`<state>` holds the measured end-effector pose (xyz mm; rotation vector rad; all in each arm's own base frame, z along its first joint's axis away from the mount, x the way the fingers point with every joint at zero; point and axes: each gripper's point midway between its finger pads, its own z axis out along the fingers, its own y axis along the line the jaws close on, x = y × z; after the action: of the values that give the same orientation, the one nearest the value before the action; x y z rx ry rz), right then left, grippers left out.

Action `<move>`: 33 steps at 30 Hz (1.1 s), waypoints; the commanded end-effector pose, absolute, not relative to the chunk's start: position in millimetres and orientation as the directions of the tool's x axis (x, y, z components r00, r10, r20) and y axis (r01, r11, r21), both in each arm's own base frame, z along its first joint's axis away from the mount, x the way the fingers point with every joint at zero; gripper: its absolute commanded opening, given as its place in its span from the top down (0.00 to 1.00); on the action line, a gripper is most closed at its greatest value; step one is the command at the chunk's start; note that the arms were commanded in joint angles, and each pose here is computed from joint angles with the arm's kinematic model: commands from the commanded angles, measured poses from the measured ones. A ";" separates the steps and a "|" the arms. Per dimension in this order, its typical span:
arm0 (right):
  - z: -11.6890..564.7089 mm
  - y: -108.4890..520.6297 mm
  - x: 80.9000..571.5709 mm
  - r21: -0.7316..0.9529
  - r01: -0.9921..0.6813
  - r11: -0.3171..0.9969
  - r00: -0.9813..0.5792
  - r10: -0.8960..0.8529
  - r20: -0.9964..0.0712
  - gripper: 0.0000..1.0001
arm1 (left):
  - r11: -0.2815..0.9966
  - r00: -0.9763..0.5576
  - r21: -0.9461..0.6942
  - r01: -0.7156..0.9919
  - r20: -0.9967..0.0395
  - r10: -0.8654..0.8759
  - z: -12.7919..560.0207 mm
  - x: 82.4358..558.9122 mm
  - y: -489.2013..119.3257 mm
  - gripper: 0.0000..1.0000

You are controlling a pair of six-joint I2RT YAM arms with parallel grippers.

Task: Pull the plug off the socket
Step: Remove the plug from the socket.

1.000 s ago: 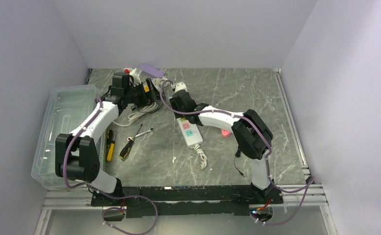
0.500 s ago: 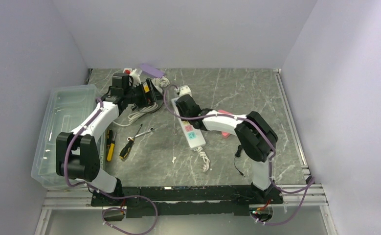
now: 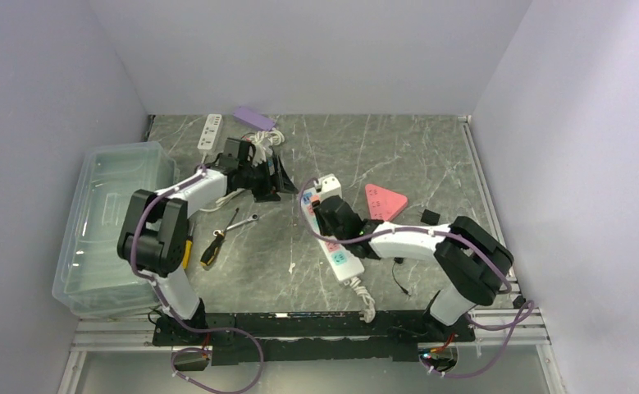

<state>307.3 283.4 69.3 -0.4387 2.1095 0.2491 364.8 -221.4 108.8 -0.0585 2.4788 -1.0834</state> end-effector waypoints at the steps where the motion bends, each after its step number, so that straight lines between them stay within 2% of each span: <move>1: 95.0 294.7 300.3 0.058 -0.396 0.916 -0.417 -0.123 -0.901 1.00 | 0.697 -0.916 -0.700 0.157 -0.366 -0.162 98.3 370.1 -230.4 0.24; 10: 81.3 302.9 293.6 0.086 -0.385 0.919 -0.458 -0.109 -0.882 1.00 | 0.739 -0.950 -0.663 0.125 -0.294 -0.103 59.1 363.6 -239.6 0.41; 25: 77.2 324.5 283.1 0.083 -0.435 0.897 -0.461 -0.143 -0.876 1.00 | 0.740 -0.954 -0.660 0.128 -0.286 -0.091 41.7 367.7 -243.3 0.43; 33: 76.2 328.0 280.6 0.075 -0.447 0.891 -0.460 -0.157 -0.874 1.00 | 0.769 -0.965 -0.632 0.097 -0.250 -0.084 24.5 365.1 -238.6 0.61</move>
<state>281.8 310.8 69.1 -0.4462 2.0597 0.3039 358.2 -241.3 35.2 -0.0185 2.6911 -1.0532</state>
